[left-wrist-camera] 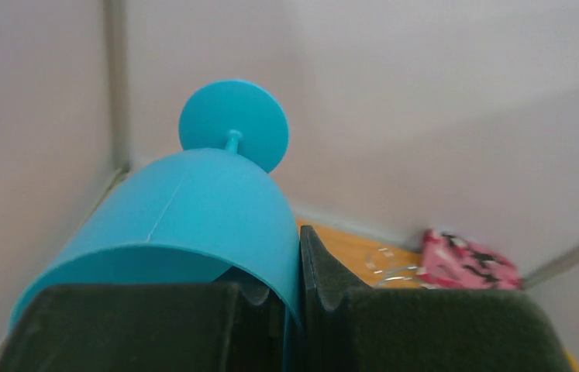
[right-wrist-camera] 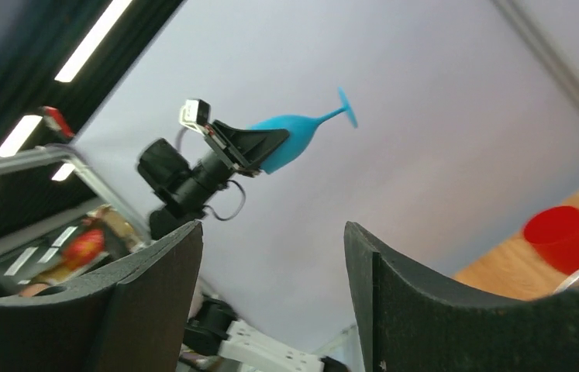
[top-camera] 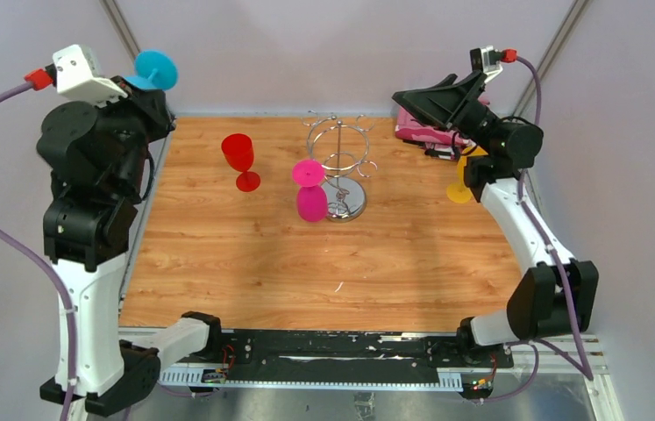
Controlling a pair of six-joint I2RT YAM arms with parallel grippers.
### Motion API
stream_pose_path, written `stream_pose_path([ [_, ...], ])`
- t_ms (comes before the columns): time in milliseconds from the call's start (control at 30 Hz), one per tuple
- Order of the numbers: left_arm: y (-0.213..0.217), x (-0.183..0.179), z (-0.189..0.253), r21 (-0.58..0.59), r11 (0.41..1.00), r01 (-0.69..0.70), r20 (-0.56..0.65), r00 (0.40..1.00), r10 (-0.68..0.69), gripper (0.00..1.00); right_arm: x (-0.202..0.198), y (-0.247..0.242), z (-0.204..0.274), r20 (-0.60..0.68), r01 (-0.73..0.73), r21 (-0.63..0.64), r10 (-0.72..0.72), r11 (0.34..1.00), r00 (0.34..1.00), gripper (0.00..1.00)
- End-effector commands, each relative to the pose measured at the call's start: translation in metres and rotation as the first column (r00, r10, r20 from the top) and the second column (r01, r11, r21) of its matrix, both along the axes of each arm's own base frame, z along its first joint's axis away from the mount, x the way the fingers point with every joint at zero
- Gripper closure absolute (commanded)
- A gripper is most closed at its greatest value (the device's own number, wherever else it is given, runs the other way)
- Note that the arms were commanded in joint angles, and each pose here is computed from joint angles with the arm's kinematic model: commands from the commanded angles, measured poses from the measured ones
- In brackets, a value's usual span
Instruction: Take the wine glass off the wine glass rack
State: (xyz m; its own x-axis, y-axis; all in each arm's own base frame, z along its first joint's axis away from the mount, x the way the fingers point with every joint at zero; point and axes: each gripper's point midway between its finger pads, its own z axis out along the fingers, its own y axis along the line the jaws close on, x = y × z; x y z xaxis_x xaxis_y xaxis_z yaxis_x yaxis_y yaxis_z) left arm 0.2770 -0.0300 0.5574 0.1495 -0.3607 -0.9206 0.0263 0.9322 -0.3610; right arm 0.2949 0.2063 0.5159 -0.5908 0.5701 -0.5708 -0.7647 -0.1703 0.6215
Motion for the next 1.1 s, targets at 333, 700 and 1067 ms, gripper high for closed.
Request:
stream_pose_path([
  [333, 0.078, 0.038, -0.138, 0.317, 0.898, -0.305, -0.504, 0.748, 0.432, 1.00, -0.008, -0.023, -0.021, 0.176, 0.398, -0.423, -0.357, 0.814, 0.917, 0.27],
  [700, 0.097, 0.087, -0.250, 0.139, 0.970, -0.197, -0.730, 0.642, 0.235, 1.00, -0.004, -0.026, -0.027, 0.184, 0.414, -0.449, -0.372, 0.792, 0.910, 0.26],
  [1067, 0.102, 0.129, -0.331, 0.064, 0.985, -0.158, -0.832, 0.537, 0.140, 1.00, 0.003, -0.031, -0.038, 0.176, 0.426, -0.474, -0.391, 0.771, 0.903, 0.26],
])
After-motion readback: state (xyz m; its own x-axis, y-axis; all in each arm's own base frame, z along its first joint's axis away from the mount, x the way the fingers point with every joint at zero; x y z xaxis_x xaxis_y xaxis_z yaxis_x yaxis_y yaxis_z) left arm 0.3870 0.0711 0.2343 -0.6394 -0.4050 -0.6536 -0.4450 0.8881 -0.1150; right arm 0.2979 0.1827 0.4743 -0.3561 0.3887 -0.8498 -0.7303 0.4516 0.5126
